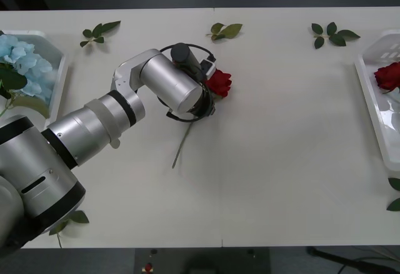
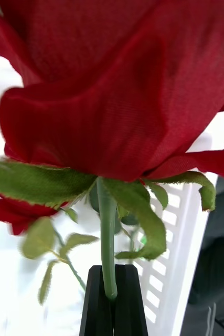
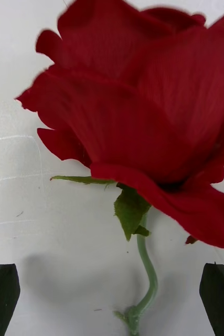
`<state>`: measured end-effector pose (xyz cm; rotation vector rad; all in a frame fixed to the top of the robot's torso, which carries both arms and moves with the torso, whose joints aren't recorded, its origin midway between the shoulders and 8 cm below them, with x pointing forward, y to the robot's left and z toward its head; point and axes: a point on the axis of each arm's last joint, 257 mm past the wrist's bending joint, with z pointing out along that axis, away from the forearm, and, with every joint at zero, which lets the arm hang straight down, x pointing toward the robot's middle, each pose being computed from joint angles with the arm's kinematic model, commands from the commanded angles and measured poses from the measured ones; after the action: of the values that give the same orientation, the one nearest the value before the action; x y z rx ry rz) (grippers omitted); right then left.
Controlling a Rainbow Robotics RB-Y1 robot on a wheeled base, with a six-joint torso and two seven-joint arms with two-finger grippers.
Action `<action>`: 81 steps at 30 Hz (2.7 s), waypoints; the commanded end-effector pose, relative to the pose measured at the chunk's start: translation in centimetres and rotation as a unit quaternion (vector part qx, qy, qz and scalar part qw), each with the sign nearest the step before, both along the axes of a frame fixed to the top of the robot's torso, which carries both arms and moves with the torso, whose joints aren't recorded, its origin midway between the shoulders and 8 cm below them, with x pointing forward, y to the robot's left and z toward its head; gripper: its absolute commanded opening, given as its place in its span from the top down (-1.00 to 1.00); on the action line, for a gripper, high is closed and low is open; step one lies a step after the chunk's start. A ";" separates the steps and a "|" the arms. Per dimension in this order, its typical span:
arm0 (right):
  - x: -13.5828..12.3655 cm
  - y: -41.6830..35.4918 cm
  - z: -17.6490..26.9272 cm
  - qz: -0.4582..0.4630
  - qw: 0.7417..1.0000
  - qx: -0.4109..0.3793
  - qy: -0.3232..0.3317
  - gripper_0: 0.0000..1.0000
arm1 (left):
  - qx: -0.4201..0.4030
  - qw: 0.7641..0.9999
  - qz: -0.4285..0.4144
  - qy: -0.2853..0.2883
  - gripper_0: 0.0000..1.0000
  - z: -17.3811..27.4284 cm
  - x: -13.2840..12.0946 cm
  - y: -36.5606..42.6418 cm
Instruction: Put the red flowers into the right box and the blue flowers into the left box
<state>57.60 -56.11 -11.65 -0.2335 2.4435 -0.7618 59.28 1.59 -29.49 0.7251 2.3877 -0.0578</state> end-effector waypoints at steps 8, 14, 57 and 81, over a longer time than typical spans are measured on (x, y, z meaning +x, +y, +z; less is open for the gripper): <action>-1.1 -8.9 0.9 -0.043 0.996 -0.062 -0.039 1.00 | 0.002 1.000 -0.002 -0.014 -0.89 2.0 0.9 -0.7; -0.7 -9.7 -0.6 -0.043 0.996 -0.065 -0.052 1.00 | 0.018 1.000 -0.002 -0.013 -0.85 1.8 0.8 -0.2; 1.9 9.4 -4.3 0.135 0.966 0.221 -0.024 -1.00 | 0.067 0.997 -0.023 -0.029 1.00 0.9 0.7 0.6; -5.3 30.9 -1.7 0.281 0.762 0.583 -0.024 -1.00 | -0.064 0.995 -0.068 -0.034 1.00 6.8 -1.2 -2.3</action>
<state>52.95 -26.39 -14.51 -0.2543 2.1945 0.9944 57.62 -0.89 -26.13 0.8145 2.3201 -0.1705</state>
